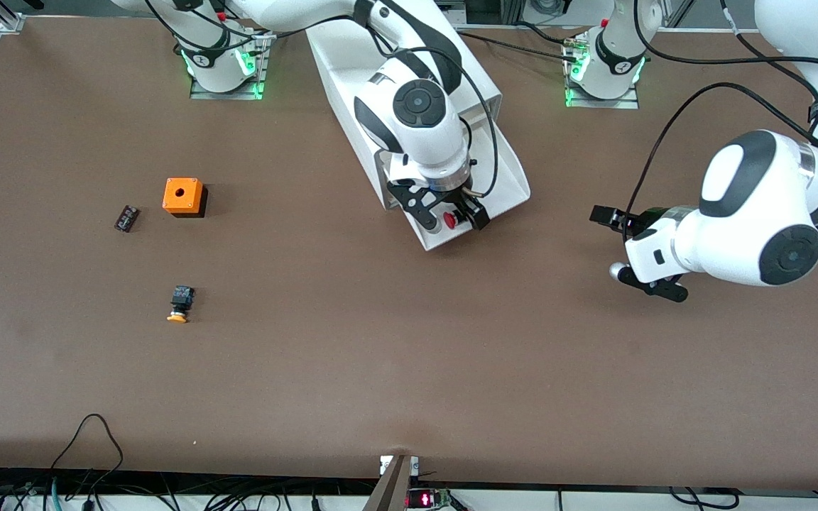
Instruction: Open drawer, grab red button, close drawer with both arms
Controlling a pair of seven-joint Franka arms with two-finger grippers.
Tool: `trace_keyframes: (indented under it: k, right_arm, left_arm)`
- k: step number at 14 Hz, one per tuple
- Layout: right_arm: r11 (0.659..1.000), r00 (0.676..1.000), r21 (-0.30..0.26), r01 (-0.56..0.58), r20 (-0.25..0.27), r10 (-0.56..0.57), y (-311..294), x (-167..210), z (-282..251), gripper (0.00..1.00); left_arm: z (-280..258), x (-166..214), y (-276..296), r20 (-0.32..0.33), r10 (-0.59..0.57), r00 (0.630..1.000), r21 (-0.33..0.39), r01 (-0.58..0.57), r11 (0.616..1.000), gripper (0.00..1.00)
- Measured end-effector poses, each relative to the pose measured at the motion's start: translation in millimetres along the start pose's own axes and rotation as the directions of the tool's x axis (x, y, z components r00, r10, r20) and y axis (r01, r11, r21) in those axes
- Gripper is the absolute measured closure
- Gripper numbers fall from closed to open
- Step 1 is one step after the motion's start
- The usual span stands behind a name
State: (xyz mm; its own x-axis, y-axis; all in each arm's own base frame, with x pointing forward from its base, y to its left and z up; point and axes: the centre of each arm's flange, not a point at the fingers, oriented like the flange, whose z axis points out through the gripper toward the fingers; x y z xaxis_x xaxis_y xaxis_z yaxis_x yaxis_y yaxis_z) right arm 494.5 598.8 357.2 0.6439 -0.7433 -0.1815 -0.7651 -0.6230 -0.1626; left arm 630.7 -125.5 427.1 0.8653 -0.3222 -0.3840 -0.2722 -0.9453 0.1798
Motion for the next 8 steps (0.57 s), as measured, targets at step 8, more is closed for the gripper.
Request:
trace_keyframes:
  k: [8]
  right_arm:
    - [1.0,1.0,-0.021,-0.017,0.001,0.017,6,-14,37,0.21]
  left_arm:
    - [-12,27,-12,-0.149,-0.024,0.989,0.081,0.036,0.996,0.0]
